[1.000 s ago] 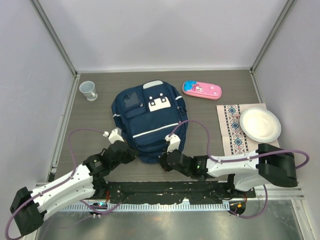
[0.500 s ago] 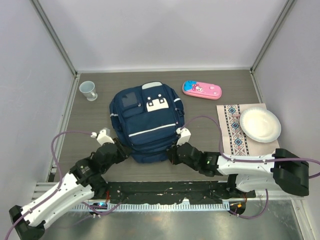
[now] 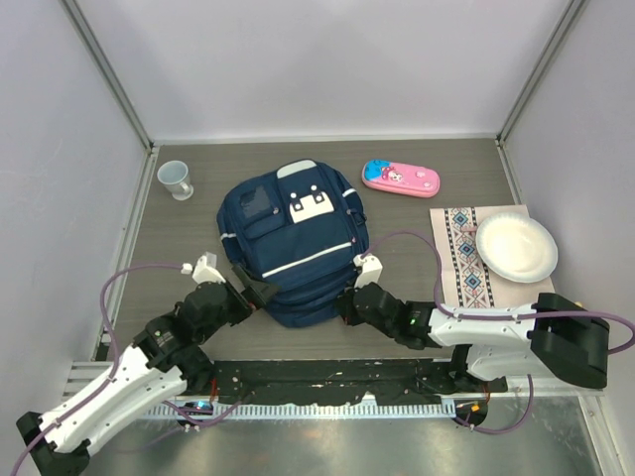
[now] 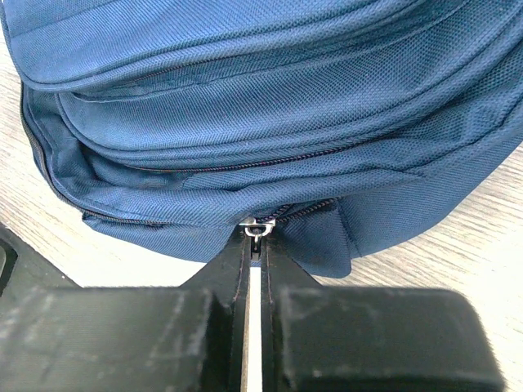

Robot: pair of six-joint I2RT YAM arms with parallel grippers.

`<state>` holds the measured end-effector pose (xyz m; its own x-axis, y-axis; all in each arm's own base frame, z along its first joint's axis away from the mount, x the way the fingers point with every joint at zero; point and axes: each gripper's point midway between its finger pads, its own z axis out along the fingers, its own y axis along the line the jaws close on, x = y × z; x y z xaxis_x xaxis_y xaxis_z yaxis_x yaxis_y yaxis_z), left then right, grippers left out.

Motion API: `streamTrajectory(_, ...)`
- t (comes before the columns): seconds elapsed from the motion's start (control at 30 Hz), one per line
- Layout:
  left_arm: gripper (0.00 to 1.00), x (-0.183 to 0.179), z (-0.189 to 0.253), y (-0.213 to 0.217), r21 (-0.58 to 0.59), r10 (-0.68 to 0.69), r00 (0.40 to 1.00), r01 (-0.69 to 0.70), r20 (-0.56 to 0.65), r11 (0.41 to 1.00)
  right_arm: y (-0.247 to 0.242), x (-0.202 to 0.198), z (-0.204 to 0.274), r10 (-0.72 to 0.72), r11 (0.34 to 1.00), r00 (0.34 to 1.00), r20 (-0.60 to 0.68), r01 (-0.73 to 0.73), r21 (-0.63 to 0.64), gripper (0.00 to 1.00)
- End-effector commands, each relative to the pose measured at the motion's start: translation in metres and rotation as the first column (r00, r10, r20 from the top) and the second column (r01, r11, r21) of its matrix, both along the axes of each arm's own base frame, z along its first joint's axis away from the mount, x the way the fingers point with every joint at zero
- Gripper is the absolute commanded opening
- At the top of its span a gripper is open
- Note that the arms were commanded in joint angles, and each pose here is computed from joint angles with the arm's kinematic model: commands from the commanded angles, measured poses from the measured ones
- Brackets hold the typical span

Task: Pack the student bag
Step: Zip the student bag at the center of the board.

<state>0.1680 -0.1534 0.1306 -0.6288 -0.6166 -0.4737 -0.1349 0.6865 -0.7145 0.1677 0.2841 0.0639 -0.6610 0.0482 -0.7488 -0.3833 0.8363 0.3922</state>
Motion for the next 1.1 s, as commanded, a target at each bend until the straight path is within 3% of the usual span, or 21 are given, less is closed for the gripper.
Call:
streamTrajectory(0.0, 1.0, -0.01, 0.0, -0.032, -0.128, -0.062, 0.997, 0.057, -0.037, 0.99, 0.008, 0.002, 0.006, 0.003, 0.999, 1.0, 0.016, -0.004, 0.048, 0.01)
streamTrajectory(0.4, 1.0, -0.015, -0.001, -0.089, -0.229, 0.007, 0.999, -0.017, -0.041, 0.973, 0.009, 0.002, 0.011, 0.008, 0.999, 1.0, 0.027, -0.009, 0.044, 0.01)
streamTrajectory(0.83, 1.0, 0.014, -0.032, -0.086, -0.302, 0.243, 0.965, -0.262, -0.098, 0.917, 0.021, -0.009, 0.021, 0.061, 0.998, 0.996, 0.07, -0.063, 0.029, 0.01)
streamTrajectory(0.93, 0.88, 0.016, -0.043, -0.079, -0.291, 0.276, 0.957, -0.291, -0.092, 0.911, 0.025, -0.013, 0.02, 0.073, 0.997, 0.994, 0.077, -0.075, 0.021, 0.01)
streamTrajectory(1.07, 0.56, 0.019, -0.048, -0.068, -0.266, 0.307, 0.95, -0.312, -0.061, 0.912, 0.027, -0.015, 0.018, 0.085, 0.996, 0.993, 0.079, -0.087, 0.013, 0.01)
